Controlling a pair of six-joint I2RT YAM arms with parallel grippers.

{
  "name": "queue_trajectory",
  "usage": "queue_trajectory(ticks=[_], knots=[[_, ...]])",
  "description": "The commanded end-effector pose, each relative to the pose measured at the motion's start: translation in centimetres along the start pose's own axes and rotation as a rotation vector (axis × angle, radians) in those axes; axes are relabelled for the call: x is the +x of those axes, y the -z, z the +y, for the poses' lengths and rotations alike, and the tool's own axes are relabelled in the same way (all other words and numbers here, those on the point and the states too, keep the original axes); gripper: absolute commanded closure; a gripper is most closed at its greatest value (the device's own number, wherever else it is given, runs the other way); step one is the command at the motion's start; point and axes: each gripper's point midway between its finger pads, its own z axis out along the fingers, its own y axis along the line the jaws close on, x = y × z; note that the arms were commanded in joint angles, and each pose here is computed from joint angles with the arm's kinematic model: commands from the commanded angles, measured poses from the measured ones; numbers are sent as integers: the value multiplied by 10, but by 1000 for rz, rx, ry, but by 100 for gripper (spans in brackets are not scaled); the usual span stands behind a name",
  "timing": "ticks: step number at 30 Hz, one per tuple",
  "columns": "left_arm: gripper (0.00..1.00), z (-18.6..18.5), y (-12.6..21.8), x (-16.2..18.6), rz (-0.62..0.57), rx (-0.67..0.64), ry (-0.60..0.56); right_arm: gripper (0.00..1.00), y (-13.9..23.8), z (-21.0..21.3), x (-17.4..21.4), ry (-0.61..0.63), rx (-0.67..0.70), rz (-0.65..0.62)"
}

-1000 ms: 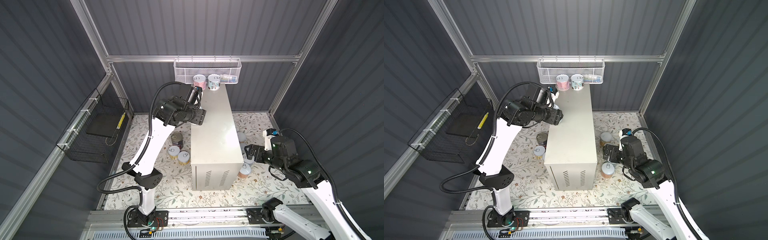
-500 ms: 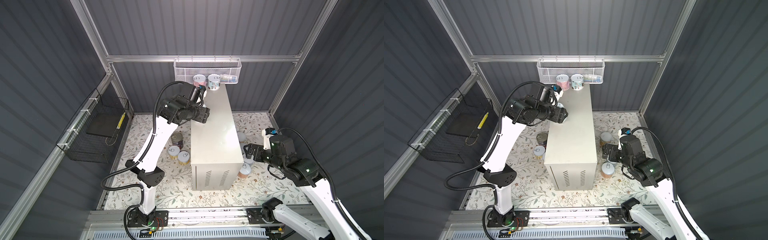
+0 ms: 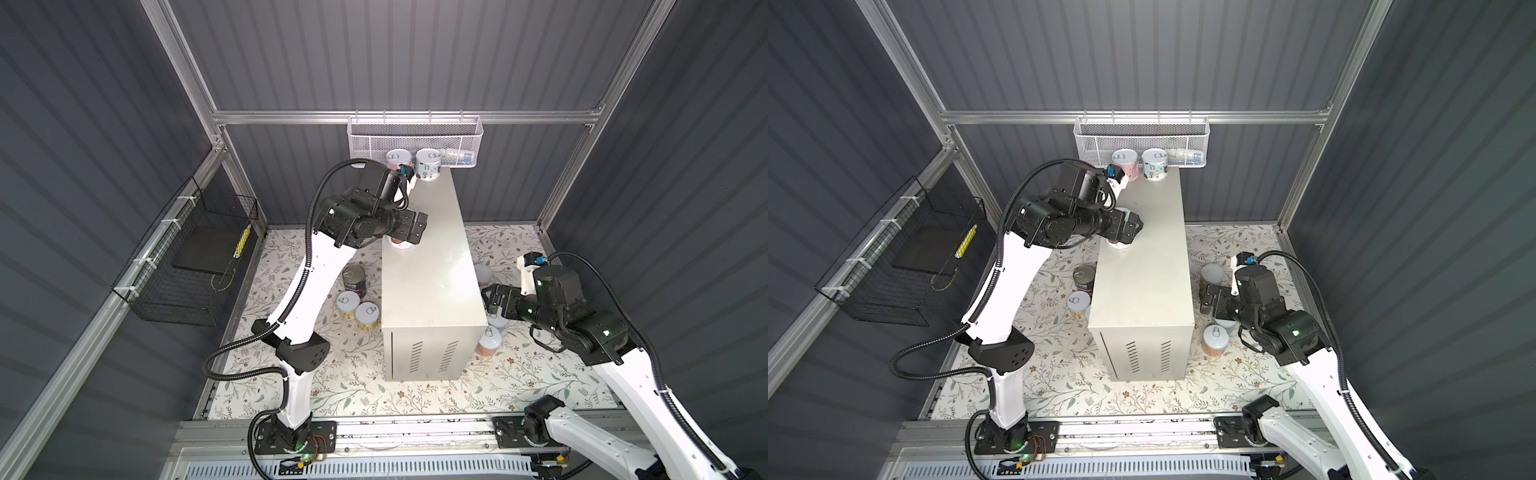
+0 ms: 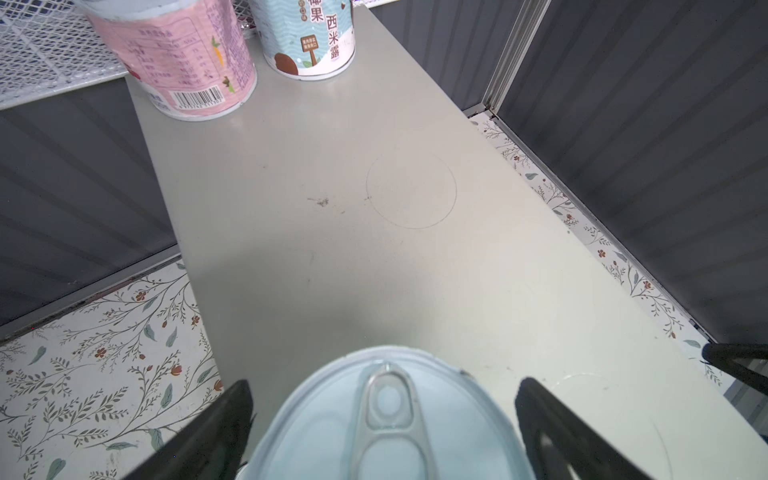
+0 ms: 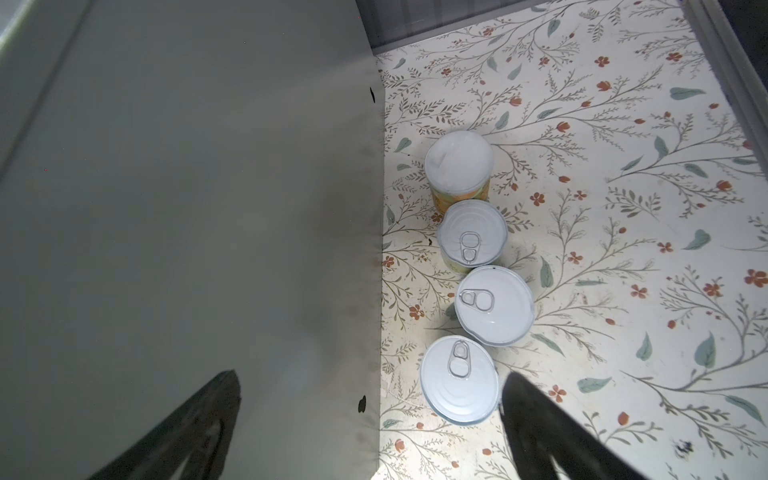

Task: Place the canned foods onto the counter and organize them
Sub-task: 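Lower the can in front of the pink and teal cans and release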

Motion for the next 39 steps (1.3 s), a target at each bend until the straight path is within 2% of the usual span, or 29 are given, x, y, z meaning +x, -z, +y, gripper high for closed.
queue_trajectory(ticks=[1,10,18,25,33,39], knots=[[1,-3,17,-6,-36,17,-24,1,5,8,-9,8,-31,-21],[1,-1,38,7,-21,12,-10,1,9,11,-15,15,-43,-32],[14,-6,39,24,-1,36,34,1,14,14,-14,-1,-71,-40],[38,-6,19,24,10,33,54,1,14,15,-12,-7,-81,-43],[40,13,-9,12,-27,-89,36,1,5,13,-7,-18,-87,-48],[40,19,-36,-3,-45,-130,11,1,-1,16,-10,-17,-92,-54]])
